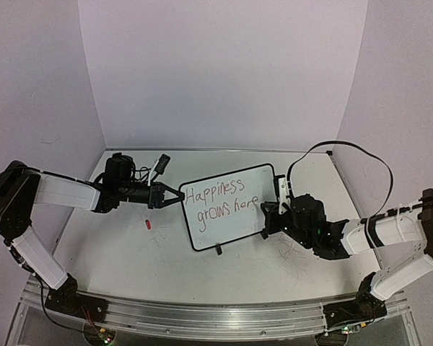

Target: Write a sentence on the whiteboard

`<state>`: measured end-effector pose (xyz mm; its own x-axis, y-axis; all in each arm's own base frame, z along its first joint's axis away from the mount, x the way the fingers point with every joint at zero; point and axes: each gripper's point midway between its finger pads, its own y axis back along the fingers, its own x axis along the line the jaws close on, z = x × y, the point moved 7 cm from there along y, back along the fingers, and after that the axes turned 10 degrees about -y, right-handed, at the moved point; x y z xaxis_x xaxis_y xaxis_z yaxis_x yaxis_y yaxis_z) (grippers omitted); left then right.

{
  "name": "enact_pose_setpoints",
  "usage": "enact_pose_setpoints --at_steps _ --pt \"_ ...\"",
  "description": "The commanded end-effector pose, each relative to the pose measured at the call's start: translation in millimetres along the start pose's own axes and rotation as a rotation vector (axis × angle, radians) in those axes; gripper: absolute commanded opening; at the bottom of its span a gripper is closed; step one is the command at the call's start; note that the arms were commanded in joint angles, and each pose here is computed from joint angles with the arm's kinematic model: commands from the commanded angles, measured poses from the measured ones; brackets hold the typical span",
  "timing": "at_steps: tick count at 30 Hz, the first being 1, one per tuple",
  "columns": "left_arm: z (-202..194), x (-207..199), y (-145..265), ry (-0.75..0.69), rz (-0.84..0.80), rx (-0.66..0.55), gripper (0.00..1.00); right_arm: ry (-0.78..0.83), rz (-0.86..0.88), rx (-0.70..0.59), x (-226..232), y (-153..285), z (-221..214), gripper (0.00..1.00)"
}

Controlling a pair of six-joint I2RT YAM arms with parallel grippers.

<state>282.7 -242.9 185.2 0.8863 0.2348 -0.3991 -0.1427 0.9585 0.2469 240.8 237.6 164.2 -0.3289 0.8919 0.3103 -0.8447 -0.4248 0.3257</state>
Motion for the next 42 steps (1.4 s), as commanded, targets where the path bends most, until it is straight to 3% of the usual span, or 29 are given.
enact_pose_setpoints --at_steps 1,26,33,42 --pt "0 0 -3 -0.017 -0.003 0.02 0.0 0.011 -0.036 0.039 -7 2 -9 0.0" --pt "0 0 -3 -0.017 -0.002 0.02 0.0 0.022 -0.128 -0.019 -15 6 3 0.0" --pt "-1 1 -3 -0.017 0.001 0.022 0.0 0.05 0.054 -0.104 -10 38 15 0.0" --pt "1 0 -3 -0.022 0.007 0.019 0.0 0.072 0.044 -0.083 -7 29 16 0.0"
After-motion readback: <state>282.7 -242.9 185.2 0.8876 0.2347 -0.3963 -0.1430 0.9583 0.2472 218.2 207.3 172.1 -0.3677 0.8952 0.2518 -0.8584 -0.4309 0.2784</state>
